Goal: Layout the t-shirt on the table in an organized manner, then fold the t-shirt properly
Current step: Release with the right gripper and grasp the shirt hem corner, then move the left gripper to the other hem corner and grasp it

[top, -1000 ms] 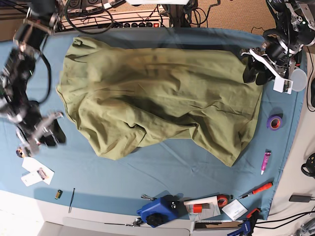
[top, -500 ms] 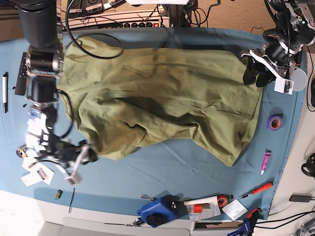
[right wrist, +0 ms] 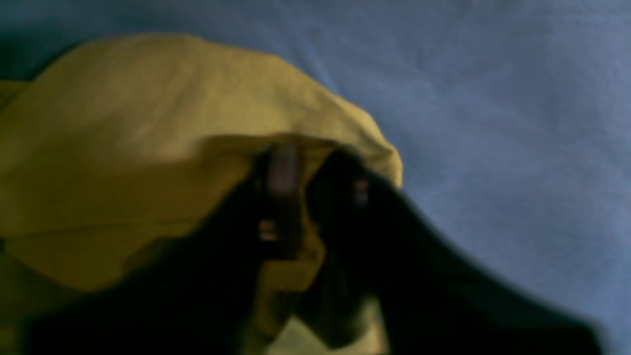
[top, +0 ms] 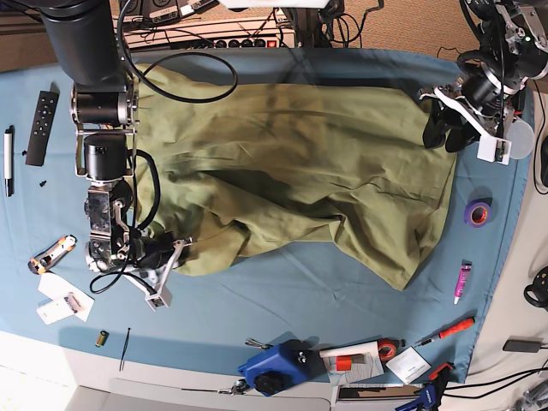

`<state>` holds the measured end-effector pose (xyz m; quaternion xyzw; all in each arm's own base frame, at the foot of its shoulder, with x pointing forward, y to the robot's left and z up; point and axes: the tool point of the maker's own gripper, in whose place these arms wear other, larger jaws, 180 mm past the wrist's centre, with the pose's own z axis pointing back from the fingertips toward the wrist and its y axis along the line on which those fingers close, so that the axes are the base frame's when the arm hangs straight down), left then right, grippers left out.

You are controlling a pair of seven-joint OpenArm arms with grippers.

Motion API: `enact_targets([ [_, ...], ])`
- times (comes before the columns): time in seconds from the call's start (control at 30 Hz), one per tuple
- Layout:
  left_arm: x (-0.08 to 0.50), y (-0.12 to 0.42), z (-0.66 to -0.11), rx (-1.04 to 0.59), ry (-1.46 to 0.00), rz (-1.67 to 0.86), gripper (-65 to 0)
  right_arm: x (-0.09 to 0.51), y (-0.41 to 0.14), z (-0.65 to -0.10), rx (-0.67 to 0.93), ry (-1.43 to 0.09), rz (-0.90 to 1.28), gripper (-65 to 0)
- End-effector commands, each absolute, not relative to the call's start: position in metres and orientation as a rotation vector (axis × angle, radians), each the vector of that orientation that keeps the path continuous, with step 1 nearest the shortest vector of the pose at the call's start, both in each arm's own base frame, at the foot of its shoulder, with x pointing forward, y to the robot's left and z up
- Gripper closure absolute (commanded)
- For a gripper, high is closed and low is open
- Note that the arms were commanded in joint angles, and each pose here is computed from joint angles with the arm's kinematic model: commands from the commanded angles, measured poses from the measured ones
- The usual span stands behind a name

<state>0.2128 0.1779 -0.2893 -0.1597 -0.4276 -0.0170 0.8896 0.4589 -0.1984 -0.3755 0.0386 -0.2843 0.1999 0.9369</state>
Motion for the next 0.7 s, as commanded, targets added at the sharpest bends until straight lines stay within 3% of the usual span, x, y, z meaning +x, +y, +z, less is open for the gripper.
enact_targets([
  [0.0, 0.216, 0.177, -0.280, -0.336, -0.926, -0.045, -26.8, 0.476, -0.207, -0.352, 0.056, -0.646, 0.404, 0.0],
  [0.17, 0.216, 0.177, -0.280, -0.336, -0.926, -0.045, -26.8, 0.477, -0.232, -0.345, -0.001, -0.655, 0.363, 0.0],
  [0.37, 0.227, 0.179, -0.266, -0.338, -1.017, -0.033, -24.3, 0.489, -0.271, -0.300, -0.056, -0.788, 0.265, 0.0],
  [0.47, 0.240, 0.181, -0.260, -0.342, -1.063, -0.036, -20.1, 0.492, -0.284, -0.280, -0.028, -0.856, 0.186, 0.0],
  [0.67, 0.284, 0.187, -0.256, -0.400, -1.160, -0.022, -20.2, 0.487, -0.290, -0.281, 0.014, -0.864, 0.129, 0.0],
])
